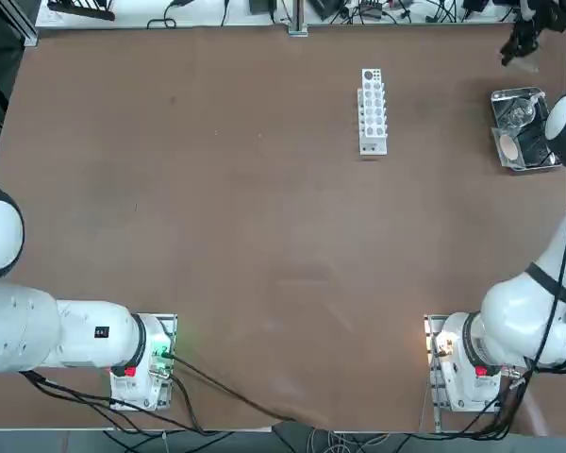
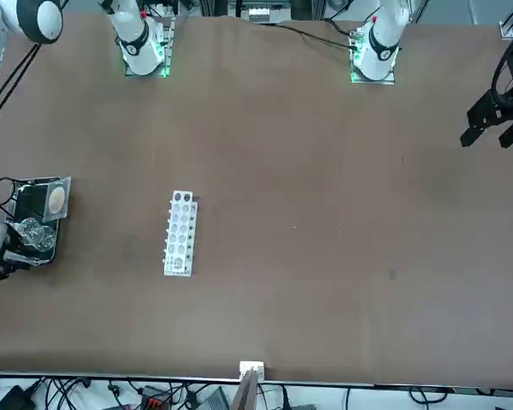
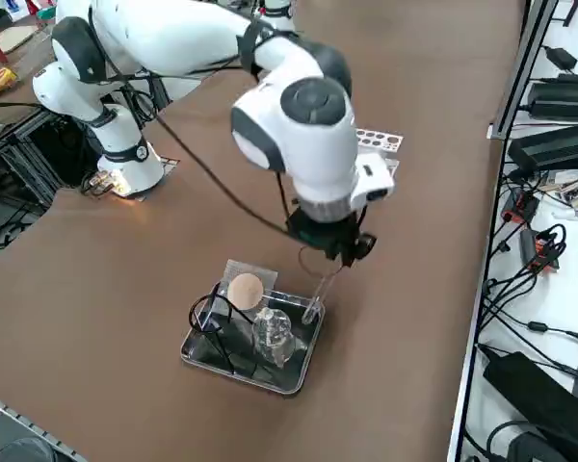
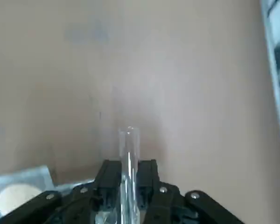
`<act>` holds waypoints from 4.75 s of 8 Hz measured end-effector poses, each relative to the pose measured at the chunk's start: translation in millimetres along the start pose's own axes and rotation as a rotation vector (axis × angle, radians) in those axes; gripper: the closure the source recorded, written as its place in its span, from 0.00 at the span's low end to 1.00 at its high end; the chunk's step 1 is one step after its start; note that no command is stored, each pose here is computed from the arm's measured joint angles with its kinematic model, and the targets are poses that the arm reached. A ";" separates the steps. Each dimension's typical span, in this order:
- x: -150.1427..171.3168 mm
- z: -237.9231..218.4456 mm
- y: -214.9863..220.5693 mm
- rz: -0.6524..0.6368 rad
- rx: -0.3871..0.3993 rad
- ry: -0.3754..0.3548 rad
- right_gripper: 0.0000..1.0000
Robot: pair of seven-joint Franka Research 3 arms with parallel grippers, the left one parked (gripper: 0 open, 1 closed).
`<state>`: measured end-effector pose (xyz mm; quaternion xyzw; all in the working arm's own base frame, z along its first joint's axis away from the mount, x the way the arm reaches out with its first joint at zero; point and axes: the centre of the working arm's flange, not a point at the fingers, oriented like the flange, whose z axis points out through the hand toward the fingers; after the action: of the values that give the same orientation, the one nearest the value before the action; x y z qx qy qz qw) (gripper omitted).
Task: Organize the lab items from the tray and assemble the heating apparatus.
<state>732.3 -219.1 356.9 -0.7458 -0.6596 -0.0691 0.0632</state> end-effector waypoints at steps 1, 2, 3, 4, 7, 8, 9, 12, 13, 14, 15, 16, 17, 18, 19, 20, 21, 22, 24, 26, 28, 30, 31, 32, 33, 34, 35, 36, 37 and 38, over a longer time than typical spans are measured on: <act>33.5 -14.1 1.4 -0.046 -0.001 0.037 0.78; 68.9 -27.0 1.0 -0.095 0.000 0.079 0.78; 102.7 -37.2 -0.7 -0.127 0.001 0.127 0.78; 134.5 -45.2 -3.4 -0.132 0.008 0.183 0.78; 218.3 -55.2 -11.0 -0.065 0.047 0.400 0.78; 236.4 -58.5 -13.0 -0.025 0.067 0.486 0.78; 249.8 -60.7 -14.2 0.014 0.090 0.576 0.78; 294.6 -50.5 -15.4 0.061 0.134 0.760 0.78; 310.2 -40.7 -15.6 0.080 0.142 0.797 0.78; 323.2 -26.4 -16.3 0.105 0.152 0.827 0.78; 333.2 -9.2 -18.6 0.128 0.170 0.846 0.78; 339.8 3.6 -22.4 0.139 0.193 0.855 0.78; 344.5 10.3 -25.9 0.142 0.210 0.867 0.78; 348.8 10.6 -29.4 0.149 0.216 0.882 0.78; 352.8 7.6 -35.0 0.159 0.214 0.891 0.78; 354.8 5.7 -42.3 0.157 0.211 0.891 0.78; 353.4 8.1 -48.4 0.150 0.209 0.898 0.78; 350.2 16.6 -53.7 0.144 0.216 0.920 0.78; 337.5 43.9 -61.3 0.139 0.229 0.974 0.78; 326.0 56.1 -62.3 0.165 0.229 1.008 0.78; 319.9 66.6 -59.5 0.194 0.226 1.031 0.78; 313.7 85.2 -56.6 0.202 0.224 1.054 0.78; 310.4 94.6 -55.2 0.206 0.225 1.062 0.78; 307.6 99.8 -52.4 0.210 0.221 1.065 0.78; 304.8 101.4 -48.3 0.211 0.212 1.070 0.78; 302.1 103.0 -44.3 0.212 0.206 1.075 0.78; 299.5 105.6 -40.8 0.214 0.201 1.080 0.78; 297.3 108.3 -37.0 0.217 0.197 1.086 0.78; 295.5 111.9 -34.0 0.219 0.196 1.091 0.78; 294.5 116.1 -32.2 0.222 0.197 1.094 0.78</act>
<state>738.1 93.5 297.8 -0.6568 -0.4519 -0.3766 0.4719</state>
